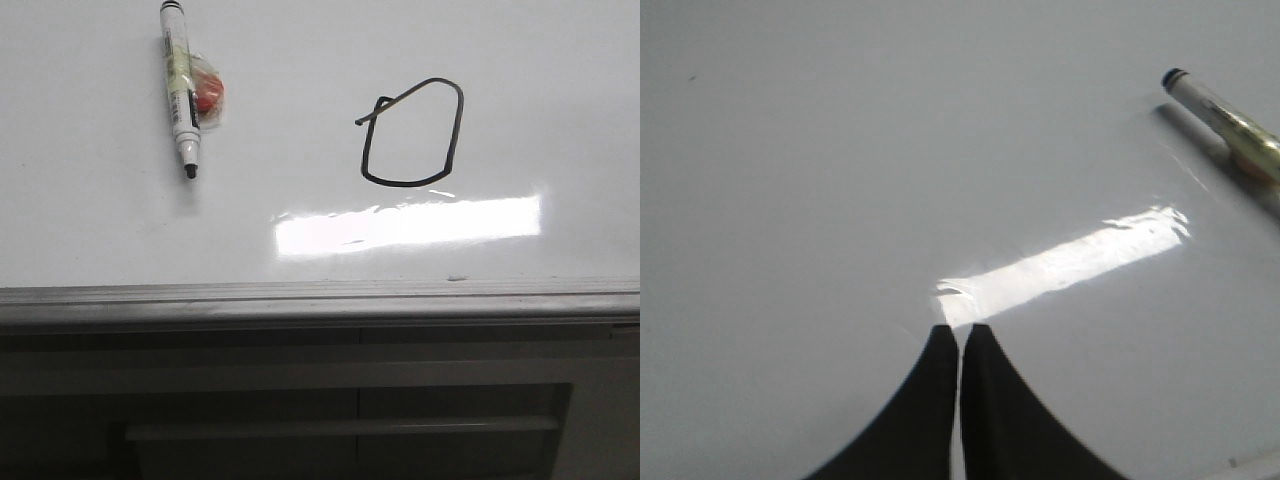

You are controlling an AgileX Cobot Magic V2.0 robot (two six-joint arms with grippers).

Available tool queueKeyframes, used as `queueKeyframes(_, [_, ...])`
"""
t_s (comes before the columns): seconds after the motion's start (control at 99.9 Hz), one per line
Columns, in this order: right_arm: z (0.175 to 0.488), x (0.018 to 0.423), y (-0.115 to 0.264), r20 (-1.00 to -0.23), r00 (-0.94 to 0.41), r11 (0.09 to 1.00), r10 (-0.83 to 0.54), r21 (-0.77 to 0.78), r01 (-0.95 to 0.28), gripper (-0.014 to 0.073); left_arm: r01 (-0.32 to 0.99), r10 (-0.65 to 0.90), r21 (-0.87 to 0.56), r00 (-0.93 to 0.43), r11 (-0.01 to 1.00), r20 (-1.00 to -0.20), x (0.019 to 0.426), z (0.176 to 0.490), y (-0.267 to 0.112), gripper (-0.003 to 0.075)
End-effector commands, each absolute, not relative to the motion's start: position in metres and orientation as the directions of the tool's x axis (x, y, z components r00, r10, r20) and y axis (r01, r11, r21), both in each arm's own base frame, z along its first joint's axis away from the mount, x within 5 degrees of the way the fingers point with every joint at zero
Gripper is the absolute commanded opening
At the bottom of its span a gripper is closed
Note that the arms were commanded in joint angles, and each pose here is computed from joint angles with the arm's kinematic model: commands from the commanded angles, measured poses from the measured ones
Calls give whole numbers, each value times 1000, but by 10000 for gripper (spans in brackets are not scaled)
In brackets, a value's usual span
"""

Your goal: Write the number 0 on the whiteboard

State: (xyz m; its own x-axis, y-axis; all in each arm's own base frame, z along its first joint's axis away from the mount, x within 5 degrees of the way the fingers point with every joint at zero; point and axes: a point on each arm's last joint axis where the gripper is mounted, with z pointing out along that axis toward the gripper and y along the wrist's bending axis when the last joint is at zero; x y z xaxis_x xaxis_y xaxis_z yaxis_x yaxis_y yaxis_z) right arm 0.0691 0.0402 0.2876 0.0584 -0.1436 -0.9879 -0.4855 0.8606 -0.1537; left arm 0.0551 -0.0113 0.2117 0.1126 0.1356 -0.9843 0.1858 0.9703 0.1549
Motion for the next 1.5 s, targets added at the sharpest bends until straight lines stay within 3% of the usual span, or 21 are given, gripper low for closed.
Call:
queueKeyframes(0.0, [300,71,36,-989,105,889,-106,-142,-436,-69,138,44,59,111,989,-993,55,205,-8,-20])
queueKeyframes(0.19, [301,71,36,-989,106,889,-106,-142,-435,-69,121,-83,-98,-119,988,-989,54,185,-8,-20])
queueKeyframes(0.37, [301,71,36,-989,106,889,-106,-142,-435,-69,129,-178,-210,-226,969,-958,53,177,-12,-20])
queueKeyframes(1.131, [301,71,36,-989,106,889,-106,-142,-435,-69,131,-200,-235,-235,963,-951,52,177,-13,-20])
queueKeyframes(1.491, [247,82,22,-986,93,953,-139,-159,-257,-69,131,-200,-235,-235,963,-951,52,177,-13,-20])
